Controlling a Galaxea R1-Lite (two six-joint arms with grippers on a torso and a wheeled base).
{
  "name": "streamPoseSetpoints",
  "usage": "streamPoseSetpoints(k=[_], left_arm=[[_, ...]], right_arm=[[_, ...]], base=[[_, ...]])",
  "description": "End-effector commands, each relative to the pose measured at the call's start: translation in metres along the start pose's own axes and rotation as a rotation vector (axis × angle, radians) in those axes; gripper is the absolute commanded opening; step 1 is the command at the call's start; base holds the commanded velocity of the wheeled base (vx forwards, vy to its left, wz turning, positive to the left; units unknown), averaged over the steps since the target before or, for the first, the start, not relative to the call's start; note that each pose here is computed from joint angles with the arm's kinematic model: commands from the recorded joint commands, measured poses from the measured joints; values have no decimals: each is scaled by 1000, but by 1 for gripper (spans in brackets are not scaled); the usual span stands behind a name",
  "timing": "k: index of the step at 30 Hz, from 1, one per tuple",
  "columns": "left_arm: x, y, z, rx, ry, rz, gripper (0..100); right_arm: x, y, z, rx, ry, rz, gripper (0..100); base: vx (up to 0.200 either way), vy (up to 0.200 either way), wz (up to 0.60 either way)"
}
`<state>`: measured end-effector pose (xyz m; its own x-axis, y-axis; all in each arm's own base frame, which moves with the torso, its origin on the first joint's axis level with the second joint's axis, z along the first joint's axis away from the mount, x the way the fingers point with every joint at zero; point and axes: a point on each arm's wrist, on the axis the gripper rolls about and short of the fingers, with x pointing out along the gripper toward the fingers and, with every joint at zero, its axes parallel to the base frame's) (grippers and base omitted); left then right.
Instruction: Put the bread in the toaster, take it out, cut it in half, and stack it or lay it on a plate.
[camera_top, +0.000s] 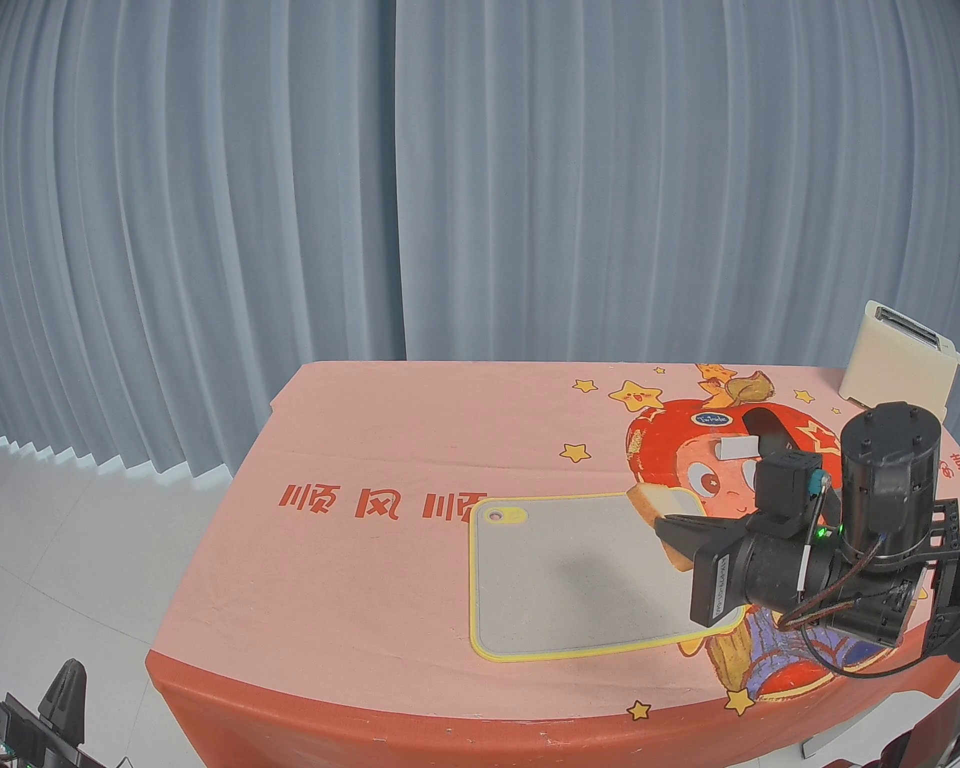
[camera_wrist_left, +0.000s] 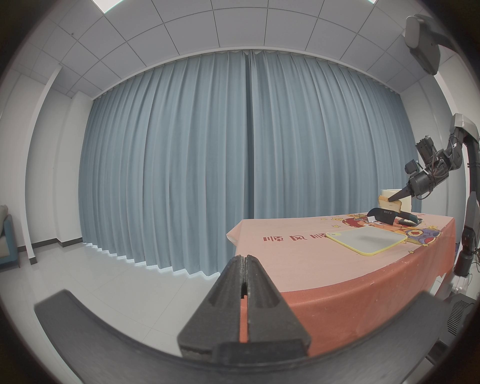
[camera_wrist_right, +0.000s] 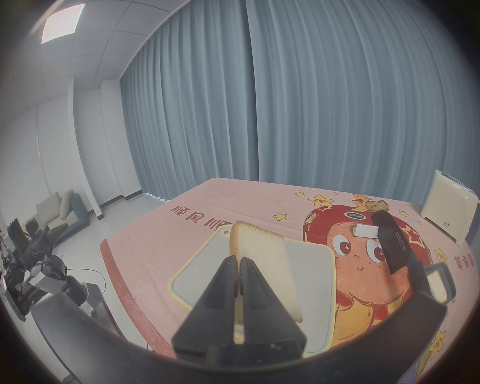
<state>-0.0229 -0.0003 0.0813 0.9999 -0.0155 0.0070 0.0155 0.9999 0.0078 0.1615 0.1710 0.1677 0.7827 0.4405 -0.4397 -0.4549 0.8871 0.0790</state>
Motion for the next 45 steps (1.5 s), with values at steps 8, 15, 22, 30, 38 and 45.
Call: streamPoseSetpoints(k=[8,15,22,30,38,45], left_arm=[[1,0,-5,0,9,0,0],[1,0,-5,0,9,0,0],[1,0,-5,0,10,0,0],[1,0,-5,1,10,0,0],[1,0,-5,3,9,0,0],[1,0,-5,3,10,0,0]], right_arm=[[-1,0,-1,4,3,3,0],[-1,-2,-5,2,11,-4,0],[0,-2,-6,1,14,-11,0],[-1,-3,-5,4,10,-16,0],[0,-3,-7,-2,21,-20,0],[1,-4,-8,-4,23,-25,0]], base=[[0,0,0],[0,0,0],[0,0,0],[0,0,0],[0,0,0],[0,0,0]])
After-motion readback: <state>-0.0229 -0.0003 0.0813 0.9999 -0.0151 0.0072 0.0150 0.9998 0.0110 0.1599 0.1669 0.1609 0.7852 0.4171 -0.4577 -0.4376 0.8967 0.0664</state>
